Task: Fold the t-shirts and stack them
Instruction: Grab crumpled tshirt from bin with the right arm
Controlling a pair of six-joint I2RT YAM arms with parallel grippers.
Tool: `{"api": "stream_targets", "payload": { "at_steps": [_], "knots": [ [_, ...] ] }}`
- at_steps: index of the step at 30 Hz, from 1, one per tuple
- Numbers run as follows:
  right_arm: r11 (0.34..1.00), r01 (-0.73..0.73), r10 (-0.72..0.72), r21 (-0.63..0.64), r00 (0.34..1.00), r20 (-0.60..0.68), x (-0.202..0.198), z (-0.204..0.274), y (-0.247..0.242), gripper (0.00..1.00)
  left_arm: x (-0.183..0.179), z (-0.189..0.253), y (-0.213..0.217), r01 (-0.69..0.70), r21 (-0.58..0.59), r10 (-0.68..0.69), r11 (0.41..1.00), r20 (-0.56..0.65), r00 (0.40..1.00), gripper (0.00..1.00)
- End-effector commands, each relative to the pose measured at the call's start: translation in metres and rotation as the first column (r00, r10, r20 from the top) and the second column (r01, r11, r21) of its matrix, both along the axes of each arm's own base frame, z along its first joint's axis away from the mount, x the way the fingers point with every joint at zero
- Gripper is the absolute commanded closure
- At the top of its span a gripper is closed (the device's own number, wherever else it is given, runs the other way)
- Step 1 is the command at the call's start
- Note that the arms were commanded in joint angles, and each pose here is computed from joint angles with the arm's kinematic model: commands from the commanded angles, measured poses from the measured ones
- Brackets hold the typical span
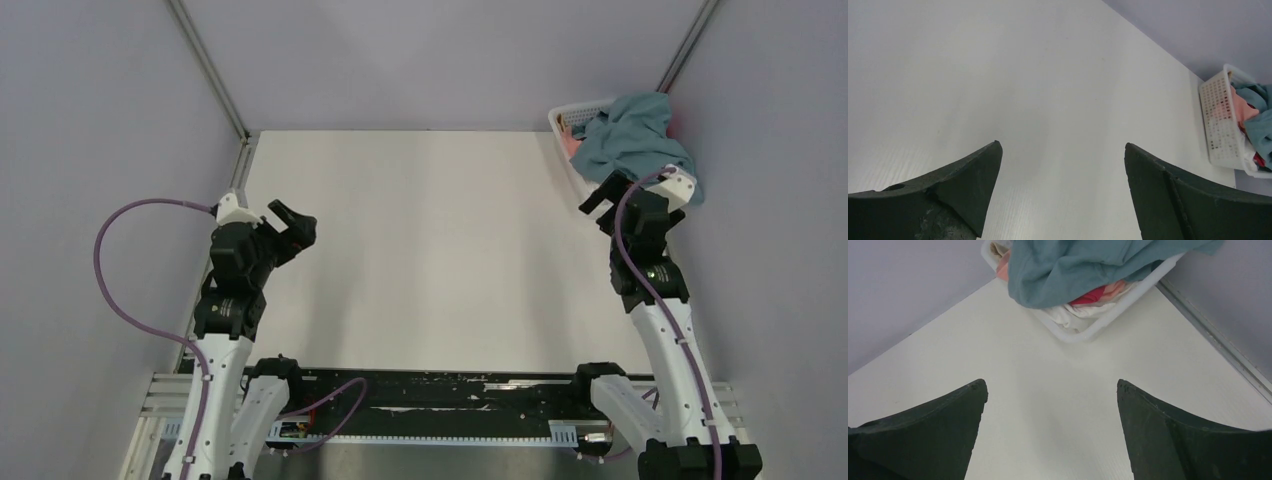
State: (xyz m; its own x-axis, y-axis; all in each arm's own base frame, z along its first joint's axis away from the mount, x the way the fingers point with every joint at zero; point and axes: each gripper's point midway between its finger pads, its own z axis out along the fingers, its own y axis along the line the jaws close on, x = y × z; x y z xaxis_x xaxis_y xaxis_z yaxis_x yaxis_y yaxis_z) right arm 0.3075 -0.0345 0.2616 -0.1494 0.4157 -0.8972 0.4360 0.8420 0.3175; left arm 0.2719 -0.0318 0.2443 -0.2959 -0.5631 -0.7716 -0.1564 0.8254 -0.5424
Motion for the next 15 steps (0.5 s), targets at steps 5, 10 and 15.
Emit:
{"api": "stream_targets", "payload": {
  "at_steps": [5, 10, 15],
  "knots": [
    [0.974, 0.063, -0.05, -0.217, 0.997, 0.063, 0.041, 0.068, -0.025, 0.0, 0.005, 0.005, 0.017, -0.087, 0.027, 0.086, 0.996, 0.037, 0.996, 0.0],
    [0.954, 0.145, -0.153, -0.263, 0.988, -0.01, 0.098, 0.069, -0.067, 0.0, 0.004, 0.008, 0.022, -0.132, 0.004, 0.131, 0.991, 0.097, 0.987, 0.0],
    [0.961, 0.166, -0.184, -0.22, 0.981, -0.065, 0.174, 0.047, -0.117, 0.0, 0.002, 0.01, 0.028, -0.168, -0.013, 0.167, 0.986, 0.163, 0.972, 0.0]
  ]
}}
